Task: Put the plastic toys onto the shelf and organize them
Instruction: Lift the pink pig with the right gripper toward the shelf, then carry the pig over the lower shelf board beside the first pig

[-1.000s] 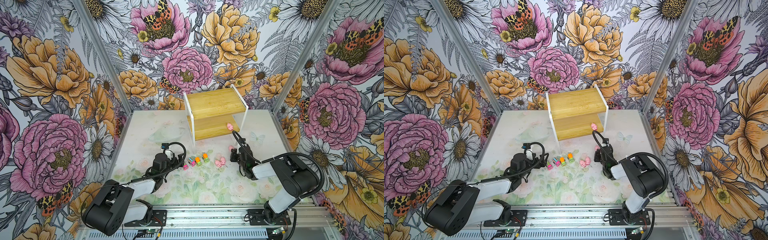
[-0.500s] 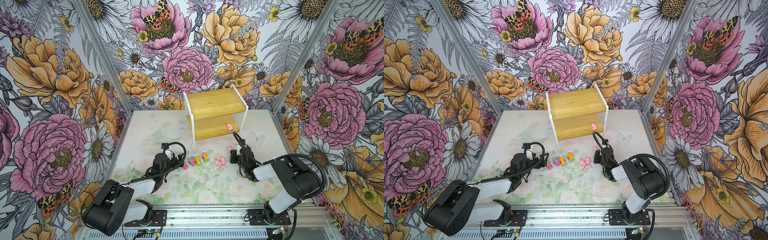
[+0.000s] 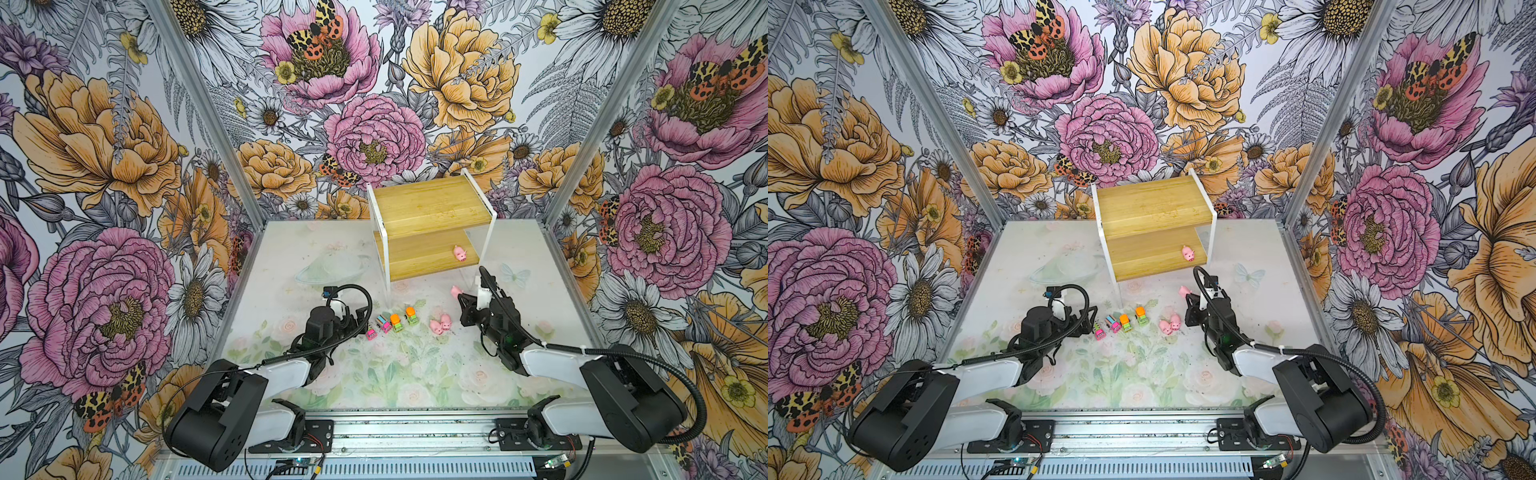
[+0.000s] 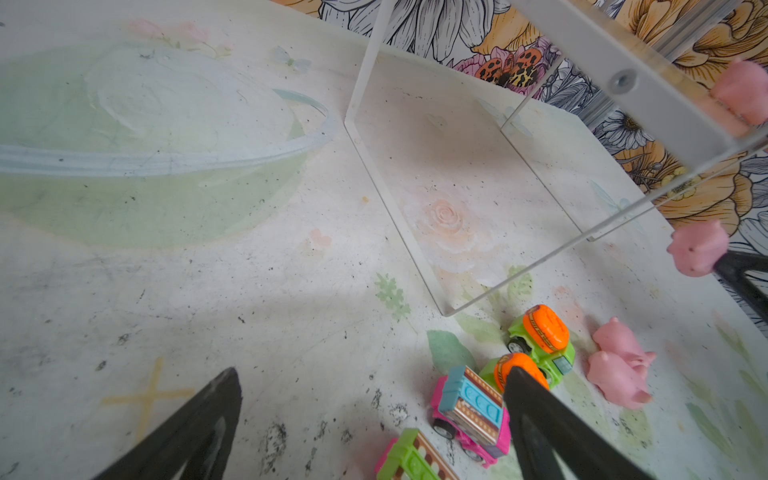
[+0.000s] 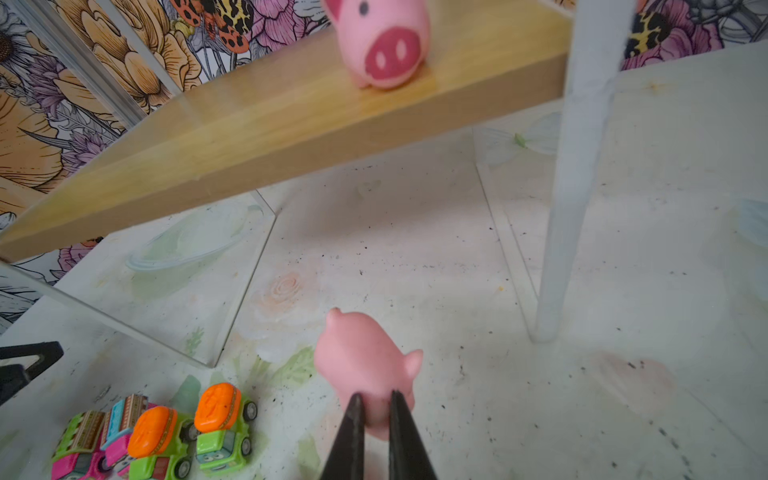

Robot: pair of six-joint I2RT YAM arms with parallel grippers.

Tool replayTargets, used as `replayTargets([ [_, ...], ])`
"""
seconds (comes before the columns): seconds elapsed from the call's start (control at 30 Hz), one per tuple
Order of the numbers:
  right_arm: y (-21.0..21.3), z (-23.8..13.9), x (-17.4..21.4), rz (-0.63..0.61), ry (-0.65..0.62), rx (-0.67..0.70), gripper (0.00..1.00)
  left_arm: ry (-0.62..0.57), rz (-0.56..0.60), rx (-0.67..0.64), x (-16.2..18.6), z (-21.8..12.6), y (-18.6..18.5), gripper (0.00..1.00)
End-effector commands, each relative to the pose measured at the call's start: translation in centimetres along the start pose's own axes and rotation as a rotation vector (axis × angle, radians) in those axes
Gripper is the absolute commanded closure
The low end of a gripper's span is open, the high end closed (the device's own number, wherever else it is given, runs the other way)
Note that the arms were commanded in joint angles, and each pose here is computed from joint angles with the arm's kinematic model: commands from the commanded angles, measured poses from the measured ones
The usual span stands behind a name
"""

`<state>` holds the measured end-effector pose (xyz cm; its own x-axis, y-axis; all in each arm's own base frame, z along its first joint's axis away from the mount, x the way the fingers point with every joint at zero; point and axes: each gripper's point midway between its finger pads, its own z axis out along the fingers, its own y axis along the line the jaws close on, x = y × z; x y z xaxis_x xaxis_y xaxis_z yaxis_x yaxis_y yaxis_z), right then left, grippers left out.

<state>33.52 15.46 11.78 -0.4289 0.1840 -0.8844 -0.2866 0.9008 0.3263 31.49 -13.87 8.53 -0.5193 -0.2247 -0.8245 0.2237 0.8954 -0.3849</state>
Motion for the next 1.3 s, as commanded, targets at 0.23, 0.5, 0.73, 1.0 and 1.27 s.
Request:
replayTargets([
  [0.23,3.8,-2.3,-4.4,-0.011,-0.092,-0.074,0.88,-0.038,0.002,0.040,-1.0,-0.3,-1.0,0.01],
  [0.5,6.7,-1.9,-6.7,-0.038,-0.122,-0.093,0.88,-0.046,0.005,0.040,-1.1,-0.5,-1.0,0.01],
  [0.73,8.6,-0.6,-8.6,-0.067,-0.129,-0.046,0.89,-0.046,0.007,0.044,-1.2,-0.5,-1.1,0.01],
  [1.0,8.6,0.0,-10.4,-0.094,-0.116,0.079,0.89,-0.048,0.010,0.045,-1.2,-0.6,-1.1,0.01],
  [1.27,7.5,0.0,-11.0,-0.063,-0.106,0.179,0.90,-0.048,0.014,0.049,-1.3,-0.6,-1.1,0.01],
])
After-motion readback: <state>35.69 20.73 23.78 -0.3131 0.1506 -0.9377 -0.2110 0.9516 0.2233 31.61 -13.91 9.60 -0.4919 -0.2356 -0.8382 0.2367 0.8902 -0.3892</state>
